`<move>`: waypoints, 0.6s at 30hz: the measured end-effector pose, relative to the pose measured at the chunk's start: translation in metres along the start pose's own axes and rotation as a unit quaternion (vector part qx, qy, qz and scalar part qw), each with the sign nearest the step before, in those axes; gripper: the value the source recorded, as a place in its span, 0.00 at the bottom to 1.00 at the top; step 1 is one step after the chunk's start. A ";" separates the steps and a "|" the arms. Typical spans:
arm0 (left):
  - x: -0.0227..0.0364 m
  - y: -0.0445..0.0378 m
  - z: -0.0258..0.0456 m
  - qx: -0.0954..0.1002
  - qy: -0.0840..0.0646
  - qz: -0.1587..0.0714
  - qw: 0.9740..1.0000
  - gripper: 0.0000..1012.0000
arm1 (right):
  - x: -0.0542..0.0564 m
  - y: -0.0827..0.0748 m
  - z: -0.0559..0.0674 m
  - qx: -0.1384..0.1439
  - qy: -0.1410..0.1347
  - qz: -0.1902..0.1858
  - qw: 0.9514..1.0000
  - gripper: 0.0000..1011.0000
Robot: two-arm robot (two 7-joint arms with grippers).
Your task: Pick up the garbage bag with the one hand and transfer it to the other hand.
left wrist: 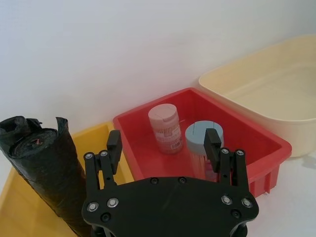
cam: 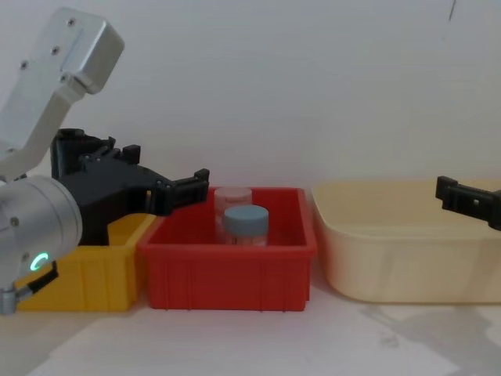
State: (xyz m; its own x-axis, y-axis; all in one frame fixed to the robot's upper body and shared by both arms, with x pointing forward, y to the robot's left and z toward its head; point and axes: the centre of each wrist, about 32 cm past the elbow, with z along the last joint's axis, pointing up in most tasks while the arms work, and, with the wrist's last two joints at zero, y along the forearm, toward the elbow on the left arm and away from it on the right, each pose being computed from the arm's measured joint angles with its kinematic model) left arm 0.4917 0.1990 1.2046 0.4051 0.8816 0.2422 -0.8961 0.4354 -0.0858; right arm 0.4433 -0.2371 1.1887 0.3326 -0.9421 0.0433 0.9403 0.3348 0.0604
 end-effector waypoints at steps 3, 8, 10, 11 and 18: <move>0.0012 0.0016 0.0004 0.000 0.001 -0.002 1.000 0.99 | 0.000 0.000 0.000 0.000 0.000 0.000 1.000 0.99; 0.0052 0.0085 0.0022 0.009 0.007 -0.009 1.000 0.99 | 0.000 0.000 0.000 0.000 0.000 0.000 1.000 0.99; 0.0077 0.0133 0.0032 0.014 0.010 -0.011 1.000 0.99 | 0.000 0.000 0.000 0.000 0.000 0.000 1.000 0.99; 0.0087 0.0156 0.0028 0.017 0.011 -0.012 1.000 0.99 | 0.000 0.000 0.000 0.000 0.000 0.000 1.000 0.99; 0.0198 0.0333 0.0063 0.030 0.022 -0.012 0.999 0.99 | 0.000 0.000 0.000 0.000 0.000 0.000 1.000 0.99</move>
State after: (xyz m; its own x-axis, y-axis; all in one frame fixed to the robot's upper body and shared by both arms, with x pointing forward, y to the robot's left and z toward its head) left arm 0.4687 0.2298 1.2126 0.4328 0.8788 0.2011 -0.8948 0.4459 -0.0230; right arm 0.4433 -0.2371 1.1887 0.3327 -0.9420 0.0432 0.9403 0.3349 0.0604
